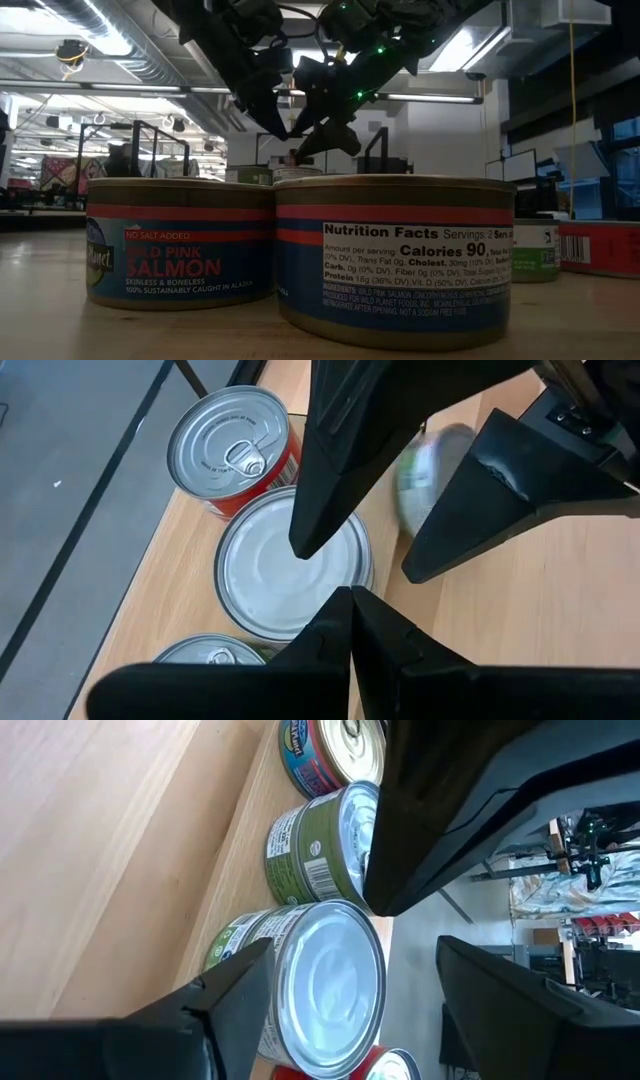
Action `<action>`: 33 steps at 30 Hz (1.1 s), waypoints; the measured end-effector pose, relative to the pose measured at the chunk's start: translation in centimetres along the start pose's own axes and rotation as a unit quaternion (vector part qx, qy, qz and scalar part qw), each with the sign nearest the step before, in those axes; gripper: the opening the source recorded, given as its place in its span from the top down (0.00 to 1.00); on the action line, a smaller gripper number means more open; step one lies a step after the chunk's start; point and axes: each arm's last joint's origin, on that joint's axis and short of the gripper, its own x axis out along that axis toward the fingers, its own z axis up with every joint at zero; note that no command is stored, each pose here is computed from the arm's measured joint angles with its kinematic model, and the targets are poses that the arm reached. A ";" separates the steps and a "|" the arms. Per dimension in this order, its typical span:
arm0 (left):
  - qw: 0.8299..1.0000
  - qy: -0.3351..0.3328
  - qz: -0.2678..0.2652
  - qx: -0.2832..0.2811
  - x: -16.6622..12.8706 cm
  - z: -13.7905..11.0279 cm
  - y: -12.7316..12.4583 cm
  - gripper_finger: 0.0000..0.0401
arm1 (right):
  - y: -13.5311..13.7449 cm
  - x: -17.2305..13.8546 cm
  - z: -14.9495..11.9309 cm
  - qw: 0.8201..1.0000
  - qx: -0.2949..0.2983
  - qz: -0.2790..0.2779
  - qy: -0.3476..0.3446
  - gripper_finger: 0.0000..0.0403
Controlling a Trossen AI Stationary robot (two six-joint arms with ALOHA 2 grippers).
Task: Stack canned seafood by type on shelf
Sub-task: Stack the green white tuna can on top of the other green white tuna can on the shelf
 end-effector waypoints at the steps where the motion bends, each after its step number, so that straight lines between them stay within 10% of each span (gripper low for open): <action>1: 1.000 0.000 0.000 0.000 0.0 0.0 0.0 1.00 | 0.0 0.0 0.0 1.000 0.000 0.000 0.000 0.31; 11: 1.000 0.010 -0.028 -0.007 -0.1 -0.2 -0.6 1.00 | 3.2 -2.2 3.6 0.994 -0.044 -0.067 0.076 0.31; 20: 0.995 -0.002 -0.101 0.015 -0.7 0.1 -3.7 1.00 | 7.3 -8.6 5.8 0.989 -0.104 0.027 0.105 0.31; 33: 0.976 -0.131 -0.147 0.093 -0.4 2.4 -9.6 1.00 | 7.2 -17.6 2.7 0.969 0.071 0.183 0.150 0.31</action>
